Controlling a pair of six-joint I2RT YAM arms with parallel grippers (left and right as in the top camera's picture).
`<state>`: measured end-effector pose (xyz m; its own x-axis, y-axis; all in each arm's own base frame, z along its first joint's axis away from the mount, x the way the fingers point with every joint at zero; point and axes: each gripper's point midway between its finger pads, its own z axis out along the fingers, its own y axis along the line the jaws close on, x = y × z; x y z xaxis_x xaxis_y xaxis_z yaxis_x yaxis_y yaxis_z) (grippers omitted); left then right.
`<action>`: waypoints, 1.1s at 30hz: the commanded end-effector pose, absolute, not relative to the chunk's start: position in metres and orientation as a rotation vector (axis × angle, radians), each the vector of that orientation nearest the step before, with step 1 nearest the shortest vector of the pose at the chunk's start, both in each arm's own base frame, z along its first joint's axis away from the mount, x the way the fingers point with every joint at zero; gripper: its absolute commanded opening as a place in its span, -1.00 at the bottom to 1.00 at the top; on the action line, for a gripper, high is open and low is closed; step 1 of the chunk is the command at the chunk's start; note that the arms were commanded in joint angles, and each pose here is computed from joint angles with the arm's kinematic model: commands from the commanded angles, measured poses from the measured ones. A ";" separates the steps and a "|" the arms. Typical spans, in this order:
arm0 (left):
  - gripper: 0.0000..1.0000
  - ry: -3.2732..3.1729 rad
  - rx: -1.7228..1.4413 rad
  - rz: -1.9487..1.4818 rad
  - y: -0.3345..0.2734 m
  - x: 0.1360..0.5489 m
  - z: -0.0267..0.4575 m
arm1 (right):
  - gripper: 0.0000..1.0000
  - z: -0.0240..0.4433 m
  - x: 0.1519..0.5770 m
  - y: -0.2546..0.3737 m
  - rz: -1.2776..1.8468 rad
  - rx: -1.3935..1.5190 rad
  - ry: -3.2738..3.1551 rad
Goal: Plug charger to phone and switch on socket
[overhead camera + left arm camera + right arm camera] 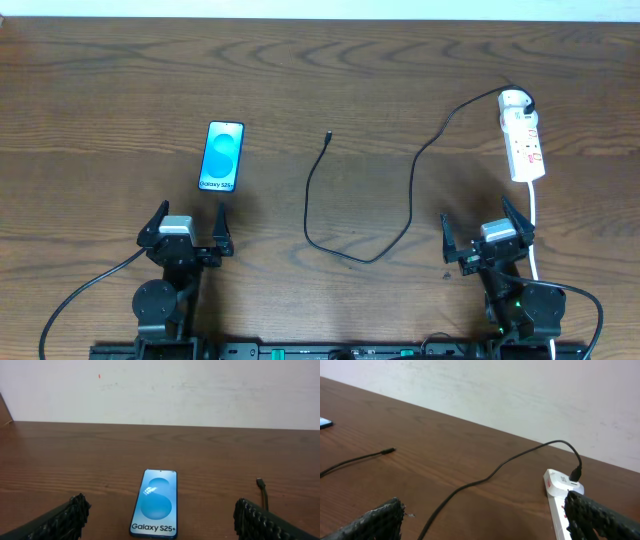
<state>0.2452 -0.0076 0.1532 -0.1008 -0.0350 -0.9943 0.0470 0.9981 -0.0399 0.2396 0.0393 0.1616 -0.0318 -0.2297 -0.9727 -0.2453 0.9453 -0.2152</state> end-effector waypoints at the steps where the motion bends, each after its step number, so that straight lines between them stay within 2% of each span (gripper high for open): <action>1: 0.88 1.713 0.034 -0.075 -0.011 0.244 0.140 | 0.99 0.164 0.240 0.041 0.015 -0.379 1.599; 10: 0.88 1.689 0.034 -0.073 -0.011 0.245 0.151 | 0.98 0.167 0.239 0.043 0.021 -0.383 1.585; 17: 0.88 1.730 0.033 -0.075 -0.011 0.248 0.162 | 0.99 0.182 0.235 0.053 0.164 -0.328 1.566; 33: 0.88 1.872 0.066 -0.140 -0.021 0.286 0.237 | 0.98 0.250 0.243 0.056 0.195 -0.335 1.608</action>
<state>0.2789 -0.0130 0.2132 -0.3085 -0.0372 -0.9505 0.0700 0.9956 -0.0617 0.2405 0.0521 0.2315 -0.0274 -0.1095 -0.9936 -0.3109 0.9456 -0.0957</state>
